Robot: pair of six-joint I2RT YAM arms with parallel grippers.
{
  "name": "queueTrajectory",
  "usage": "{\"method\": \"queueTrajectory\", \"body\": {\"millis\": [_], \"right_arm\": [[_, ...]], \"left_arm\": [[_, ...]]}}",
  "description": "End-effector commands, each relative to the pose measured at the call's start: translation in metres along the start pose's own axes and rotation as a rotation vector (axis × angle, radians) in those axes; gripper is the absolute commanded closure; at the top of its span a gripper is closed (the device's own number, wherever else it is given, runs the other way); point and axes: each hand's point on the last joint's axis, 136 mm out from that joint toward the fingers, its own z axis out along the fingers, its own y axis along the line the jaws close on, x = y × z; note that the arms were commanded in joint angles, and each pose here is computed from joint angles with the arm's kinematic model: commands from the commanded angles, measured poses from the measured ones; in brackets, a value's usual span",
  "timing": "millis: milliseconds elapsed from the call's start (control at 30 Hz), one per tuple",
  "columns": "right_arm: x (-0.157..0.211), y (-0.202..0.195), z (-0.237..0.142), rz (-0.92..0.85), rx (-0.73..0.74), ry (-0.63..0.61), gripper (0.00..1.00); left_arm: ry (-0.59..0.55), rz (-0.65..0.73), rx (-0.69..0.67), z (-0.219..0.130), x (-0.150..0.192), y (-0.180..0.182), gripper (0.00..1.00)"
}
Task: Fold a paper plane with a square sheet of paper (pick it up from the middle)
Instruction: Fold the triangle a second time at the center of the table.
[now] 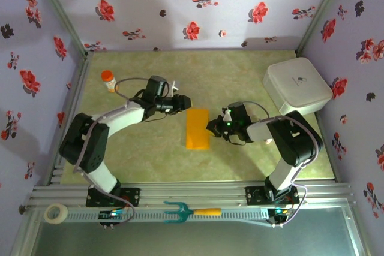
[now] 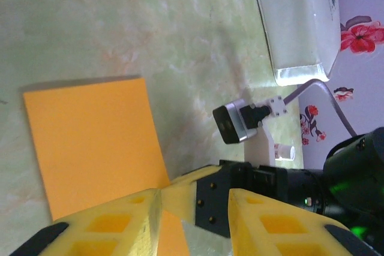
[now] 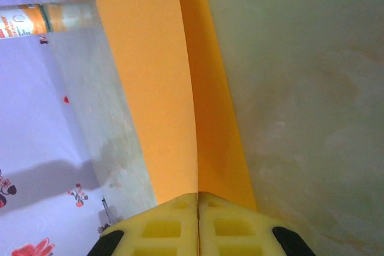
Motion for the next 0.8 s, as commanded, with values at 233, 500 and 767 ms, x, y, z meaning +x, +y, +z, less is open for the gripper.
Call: {"method": "queueTrajectory", "body": {"millis": [233, 500, 767], "right_arm": [[0.000, 0.006, 0.003, -0.036, 0.007, 0.026, 0.76], [-0.002, 0.007, 0.006, -0.042, 0.024, 0.041, 0.85], [-0.004, 0.007, 0.006, -0.032, 0.038, 0.037, 0.90]], "left_arm": [[-0.092, 0.224, -0.087, -0.023, 0.033, -0.003, 0.62], [-0.185, 0.545, -0.054, -0.017, 0.076, -0.021, 0.61], [-0.157, 0.985, -0.168, 0.008, 0.127, -0.030, 0.52]]}}
